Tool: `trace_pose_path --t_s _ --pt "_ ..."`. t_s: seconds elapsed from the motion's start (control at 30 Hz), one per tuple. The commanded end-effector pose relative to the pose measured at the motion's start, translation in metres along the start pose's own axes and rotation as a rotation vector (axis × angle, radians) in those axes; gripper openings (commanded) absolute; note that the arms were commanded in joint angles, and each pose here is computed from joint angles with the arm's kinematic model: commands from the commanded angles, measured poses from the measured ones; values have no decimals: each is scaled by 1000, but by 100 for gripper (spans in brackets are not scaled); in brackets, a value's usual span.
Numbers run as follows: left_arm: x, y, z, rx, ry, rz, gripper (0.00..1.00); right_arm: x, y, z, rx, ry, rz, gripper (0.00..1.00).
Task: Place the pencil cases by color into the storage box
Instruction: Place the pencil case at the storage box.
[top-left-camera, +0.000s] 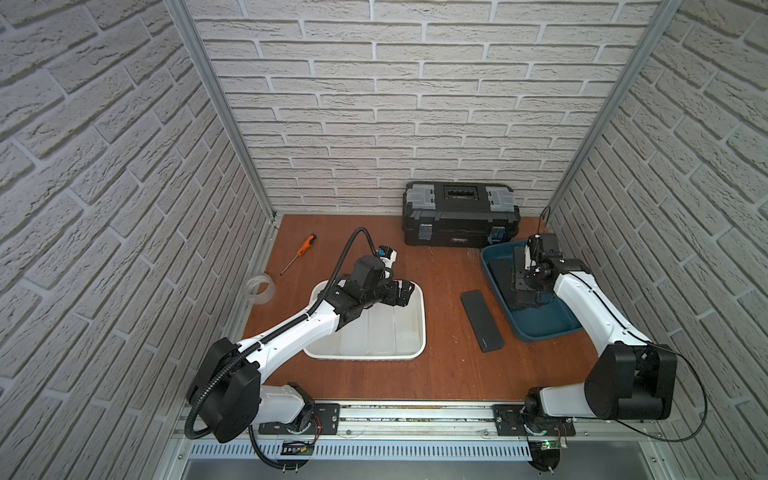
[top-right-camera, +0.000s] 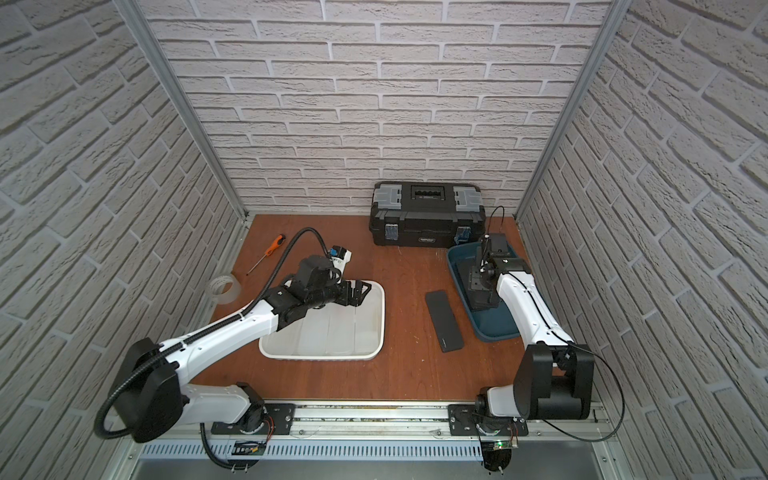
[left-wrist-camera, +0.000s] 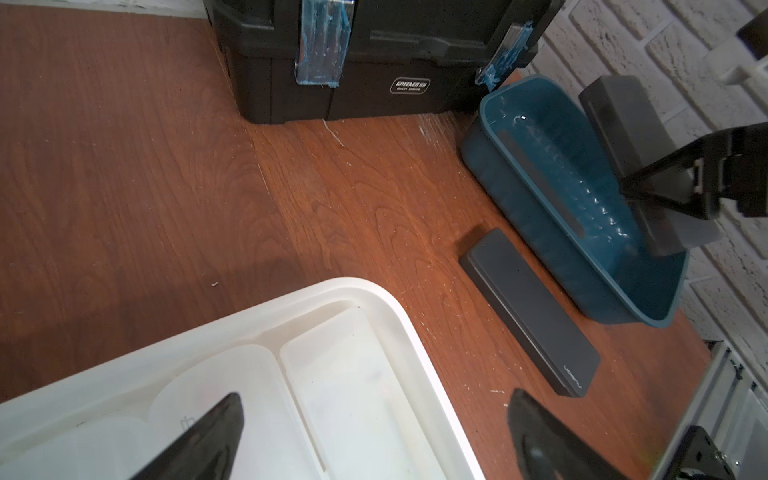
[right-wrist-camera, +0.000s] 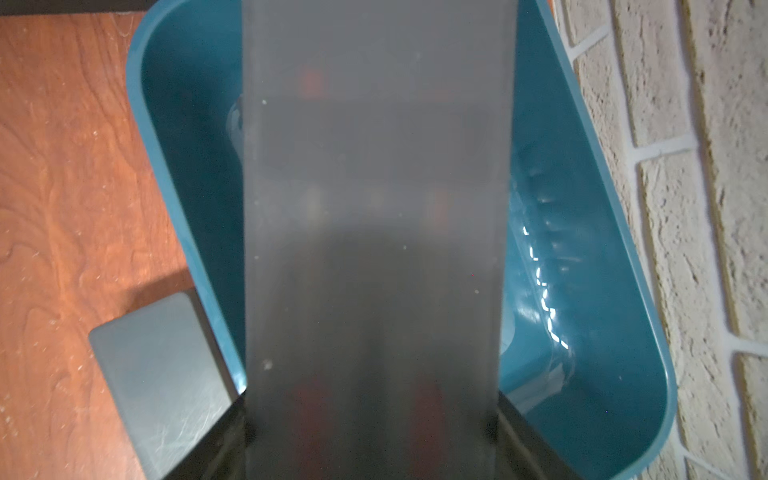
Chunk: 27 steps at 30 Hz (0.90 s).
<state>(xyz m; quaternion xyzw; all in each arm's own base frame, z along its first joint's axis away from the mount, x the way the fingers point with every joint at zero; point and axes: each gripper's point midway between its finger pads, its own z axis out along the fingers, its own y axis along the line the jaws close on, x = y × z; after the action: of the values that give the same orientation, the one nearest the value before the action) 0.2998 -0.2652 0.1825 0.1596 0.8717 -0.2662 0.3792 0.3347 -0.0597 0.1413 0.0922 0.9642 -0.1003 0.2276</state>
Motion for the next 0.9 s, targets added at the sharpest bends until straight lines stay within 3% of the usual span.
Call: trace_pose_path --t_s 0.0,0.23,0.43,0.57,0.87 --pt "-19 -13 -10 55 -93 8 98 -11 -2 17 12 -45 -32 67" --pt "-18 -12 -19 50 -103 18 98 2 -15 54 39 30 -71 67" --pt "-20 -7 -24 25 -117 28 98 -12 -28 58 -15 23 -57 67" --pt "-20 -3 -25 13 -127 35 98 -6 -38 65 -30 89 -130 68" --pt "-19 1 -23 7 -125 44 98 -12 -64 77 4 153 -135 70"
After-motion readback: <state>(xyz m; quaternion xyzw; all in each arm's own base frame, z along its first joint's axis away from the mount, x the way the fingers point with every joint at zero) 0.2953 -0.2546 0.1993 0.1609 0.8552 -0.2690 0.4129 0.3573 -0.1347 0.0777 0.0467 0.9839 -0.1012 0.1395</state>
